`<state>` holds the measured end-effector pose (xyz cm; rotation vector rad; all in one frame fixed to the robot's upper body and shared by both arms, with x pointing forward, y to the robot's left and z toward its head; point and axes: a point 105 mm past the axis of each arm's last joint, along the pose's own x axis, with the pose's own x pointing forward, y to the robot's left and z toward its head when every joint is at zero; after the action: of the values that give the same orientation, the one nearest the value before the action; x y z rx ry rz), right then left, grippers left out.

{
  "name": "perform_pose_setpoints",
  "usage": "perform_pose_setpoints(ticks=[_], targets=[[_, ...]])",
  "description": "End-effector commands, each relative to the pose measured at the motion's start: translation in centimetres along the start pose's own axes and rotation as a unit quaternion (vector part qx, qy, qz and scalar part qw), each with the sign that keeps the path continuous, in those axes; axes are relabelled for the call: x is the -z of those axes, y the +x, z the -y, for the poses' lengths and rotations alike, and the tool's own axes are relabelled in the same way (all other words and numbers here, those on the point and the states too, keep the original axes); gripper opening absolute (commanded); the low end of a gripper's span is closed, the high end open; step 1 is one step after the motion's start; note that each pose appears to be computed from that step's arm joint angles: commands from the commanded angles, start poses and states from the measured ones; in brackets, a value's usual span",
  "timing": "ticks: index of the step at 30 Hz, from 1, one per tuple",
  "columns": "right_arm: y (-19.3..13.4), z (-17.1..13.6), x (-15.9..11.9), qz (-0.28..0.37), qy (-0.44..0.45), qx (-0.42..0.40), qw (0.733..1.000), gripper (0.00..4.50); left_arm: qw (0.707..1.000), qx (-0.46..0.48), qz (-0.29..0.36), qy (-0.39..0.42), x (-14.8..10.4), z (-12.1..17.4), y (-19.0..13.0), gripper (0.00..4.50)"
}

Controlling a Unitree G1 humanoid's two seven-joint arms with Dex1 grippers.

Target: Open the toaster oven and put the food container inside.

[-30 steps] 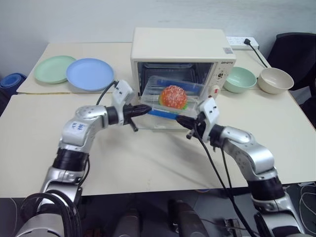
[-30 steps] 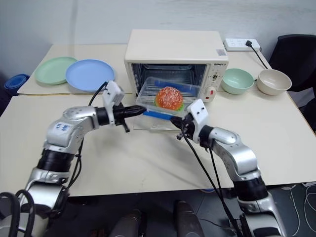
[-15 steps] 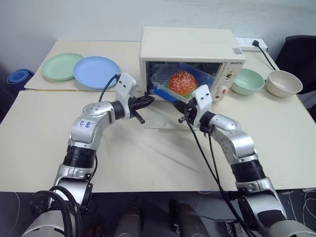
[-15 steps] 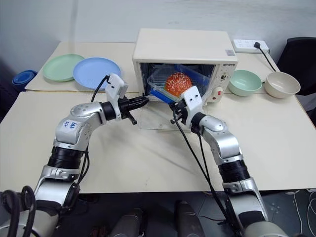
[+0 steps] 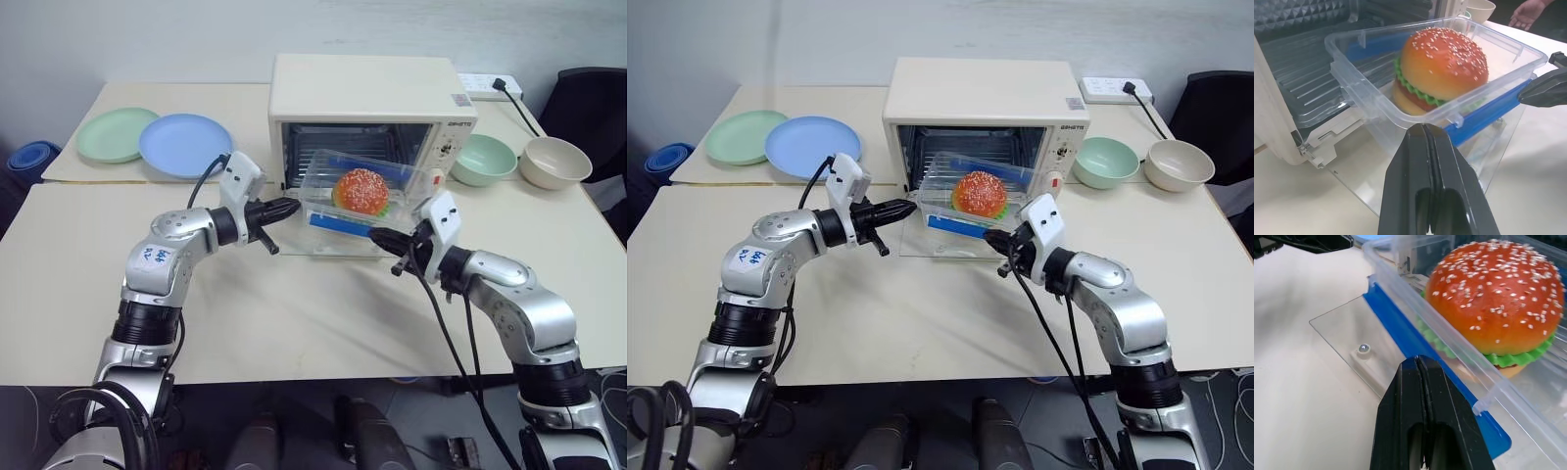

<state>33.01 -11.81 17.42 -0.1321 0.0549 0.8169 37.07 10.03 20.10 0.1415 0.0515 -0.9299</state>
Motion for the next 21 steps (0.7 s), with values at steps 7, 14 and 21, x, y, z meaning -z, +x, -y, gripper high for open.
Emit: perform_pose_setpoints(ticks=[7,14,21], targets=[[-3.1,-1.3,-1.2,0.007,-0.001,-0.04,0.999,0.03,0.999,0.032,0.016,0.024,-1.4,1.0,-0.4,0.0],[-4.5,2.0,-0.3,-0.026,-0.019,0.035,0.999,0.03,0.997,0.065,0.011,0.027,-1.3,1.9,-1.3,0.0],[-1.6,4.6,0.3,-0.02,-0.033,0.088,0.995,0.03,0.998,0.059,0.01,0.027,-1.4,1.5,-1.0,0.0]])
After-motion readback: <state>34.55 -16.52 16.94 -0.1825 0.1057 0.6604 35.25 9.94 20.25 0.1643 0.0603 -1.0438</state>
